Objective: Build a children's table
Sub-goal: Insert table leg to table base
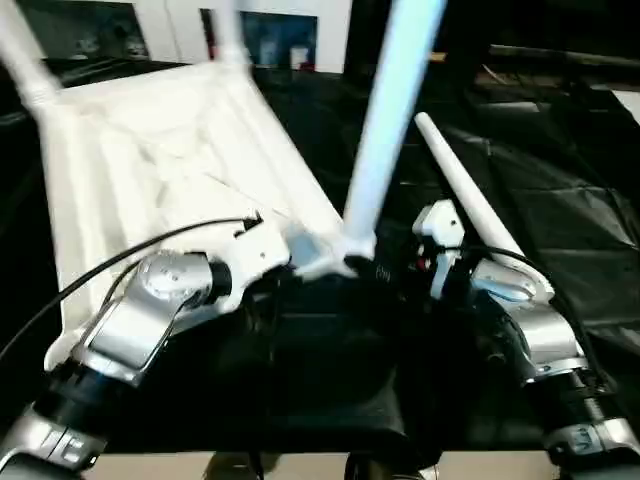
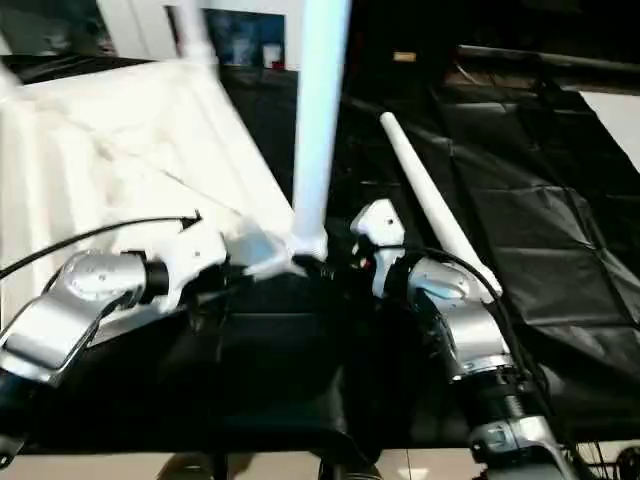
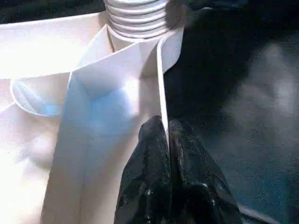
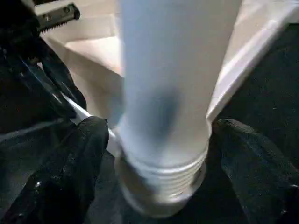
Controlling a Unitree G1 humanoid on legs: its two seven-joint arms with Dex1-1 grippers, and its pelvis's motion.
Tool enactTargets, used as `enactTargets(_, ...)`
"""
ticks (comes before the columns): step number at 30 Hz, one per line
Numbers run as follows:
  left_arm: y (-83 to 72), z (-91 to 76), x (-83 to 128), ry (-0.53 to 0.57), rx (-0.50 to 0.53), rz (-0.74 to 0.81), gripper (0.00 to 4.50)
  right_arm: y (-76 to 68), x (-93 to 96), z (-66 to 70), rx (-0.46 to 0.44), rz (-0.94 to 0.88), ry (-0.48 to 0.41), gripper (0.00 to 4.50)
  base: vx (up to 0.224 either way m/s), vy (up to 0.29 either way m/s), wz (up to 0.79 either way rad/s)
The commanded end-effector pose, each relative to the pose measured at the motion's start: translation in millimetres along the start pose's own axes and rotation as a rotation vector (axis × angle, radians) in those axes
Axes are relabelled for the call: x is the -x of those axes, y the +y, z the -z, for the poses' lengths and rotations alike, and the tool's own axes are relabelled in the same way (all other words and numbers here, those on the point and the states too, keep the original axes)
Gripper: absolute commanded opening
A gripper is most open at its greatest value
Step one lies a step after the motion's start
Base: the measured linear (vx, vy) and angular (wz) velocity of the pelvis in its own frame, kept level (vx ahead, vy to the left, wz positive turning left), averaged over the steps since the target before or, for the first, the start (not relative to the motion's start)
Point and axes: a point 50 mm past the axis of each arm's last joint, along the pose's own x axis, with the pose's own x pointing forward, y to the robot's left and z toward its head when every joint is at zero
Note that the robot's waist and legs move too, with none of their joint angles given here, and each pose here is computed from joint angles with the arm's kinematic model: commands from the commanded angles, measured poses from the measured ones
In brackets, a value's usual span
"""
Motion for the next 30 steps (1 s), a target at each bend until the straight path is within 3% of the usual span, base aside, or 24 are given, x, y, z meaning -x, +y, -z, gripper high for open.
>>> enactTargets(1, -23.7, 4.0, -15.2, 0.009, -0.009, 0.160, 0.00, 3.0, 0.3, -0.9, 0.038, -0.032, 0.005, 3.86, 0.000, 0.000, 0.00)
enactTargets(6, -22.9, 5.5, -11.2, 0.024, -0.028, 0.171, 0.00, 9.5, 1.9, 6.5, 0.120, -0.128, 0.073, 3.86, 0.000, 0.000, 0.00)
enactTargets(14, -20.8, 7.3, -8.7, 0.027, -0.034, 0.175, 0.00, 6.8, 1.0, 6.9, 0.101, -0.131, 0.054, 3.86, 0.000, 0.000, 0.00)
enactTargets(25, -20.0, 8.6, -7.2, 0.029, -0.035, 0.177, 0.00, 8.0, 0.3, 9.3, 0.095, -0.156, 0.039, 2.86, 0.000, 0.000, 0.00)
enactTargets(30, -20.2, 9.0, -7.0, 0.030, -0.032, 0.181, 0.00, 9.8, -0.8, 11.1, 0.094, -0.165, 0.034, 2.77, 0.000, 0.000, 0.00)
